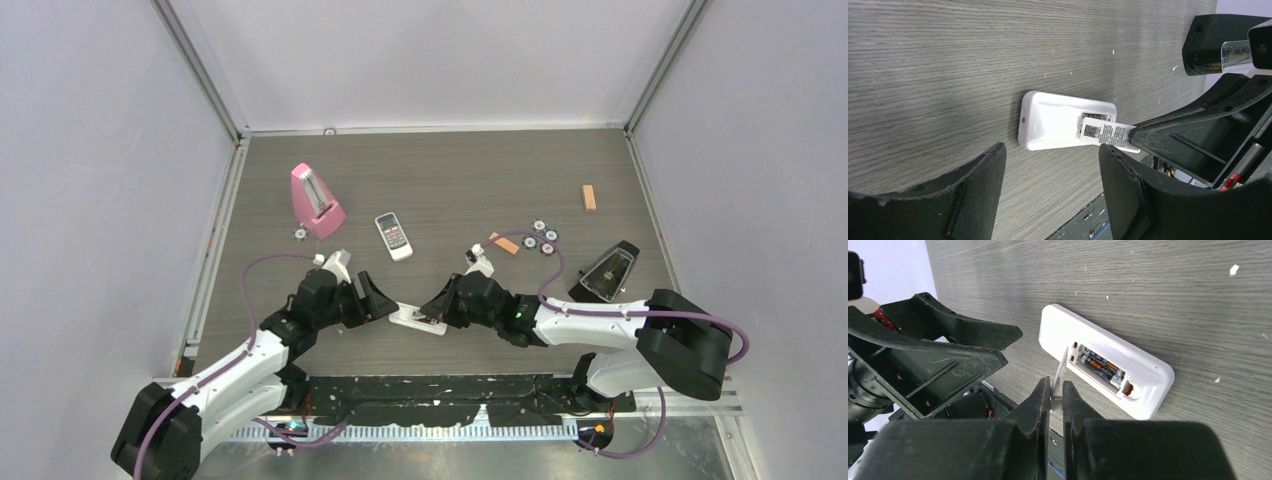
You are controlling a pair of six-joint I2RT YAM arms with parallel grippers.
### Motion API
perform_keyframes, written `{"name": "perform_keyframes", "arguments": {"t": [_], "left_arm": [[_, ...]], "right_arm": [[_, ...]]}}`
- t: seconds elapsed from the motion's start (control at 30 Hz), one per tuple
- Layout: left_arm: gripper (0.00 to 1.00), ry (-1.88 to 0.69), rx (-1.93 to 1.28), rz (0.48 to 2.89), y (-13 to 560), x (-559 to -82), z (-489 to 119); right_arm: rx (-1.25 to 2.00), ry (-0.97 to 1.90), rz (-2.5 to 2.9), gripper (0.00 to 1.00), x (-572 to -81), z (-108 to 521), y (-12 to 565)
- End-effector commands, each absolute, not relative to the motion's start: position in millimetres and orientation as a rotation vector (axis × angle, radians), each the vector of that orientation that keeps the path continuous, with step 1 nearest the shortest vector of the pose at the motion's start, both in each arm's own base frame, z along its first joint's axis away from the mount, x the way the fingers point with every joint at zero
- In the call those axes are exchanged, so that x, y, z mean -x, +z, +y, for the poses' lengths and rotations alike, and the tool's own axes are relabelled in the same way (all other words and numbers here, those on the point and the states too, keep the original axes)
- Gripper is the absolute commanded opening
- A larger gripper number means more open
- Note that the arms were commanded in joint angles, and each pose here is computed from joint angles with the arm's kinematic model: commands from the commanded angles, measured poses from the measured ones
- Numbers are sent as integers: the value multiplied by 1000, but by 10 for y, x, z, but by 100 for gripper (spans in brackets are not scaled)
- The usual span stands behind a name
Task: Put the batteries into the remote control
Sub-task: Load the battery cover into the remote control.
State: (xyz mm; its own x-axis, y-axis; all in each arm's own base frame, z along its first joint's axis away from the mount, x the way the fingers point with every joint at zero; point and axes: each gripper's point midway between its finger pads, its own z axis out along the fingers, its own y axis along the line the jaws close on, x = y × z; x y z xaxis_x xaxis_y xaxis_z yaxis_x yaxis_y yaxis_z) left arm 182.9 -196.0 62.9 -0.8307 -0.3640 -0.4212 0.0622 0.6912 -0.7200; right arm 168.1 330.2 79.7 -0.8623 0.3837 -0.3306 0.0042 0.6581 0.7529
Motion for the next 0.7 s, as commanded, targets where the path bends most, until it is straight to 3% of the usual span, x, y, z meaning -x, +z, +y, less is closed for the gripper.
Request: {"name": "perform_keyframes", "arguments": {"t": [0.0,0.67], "left_arm": [[69,-1042,193,2305,713,-1901,-1987],[68,-1003,185,2343,557,-1894,-1962]], "right_arm": [[-327,1111,2399,5,-1711,3340,816],[-440,1077,2399,5,-1710,3182,654]]}}
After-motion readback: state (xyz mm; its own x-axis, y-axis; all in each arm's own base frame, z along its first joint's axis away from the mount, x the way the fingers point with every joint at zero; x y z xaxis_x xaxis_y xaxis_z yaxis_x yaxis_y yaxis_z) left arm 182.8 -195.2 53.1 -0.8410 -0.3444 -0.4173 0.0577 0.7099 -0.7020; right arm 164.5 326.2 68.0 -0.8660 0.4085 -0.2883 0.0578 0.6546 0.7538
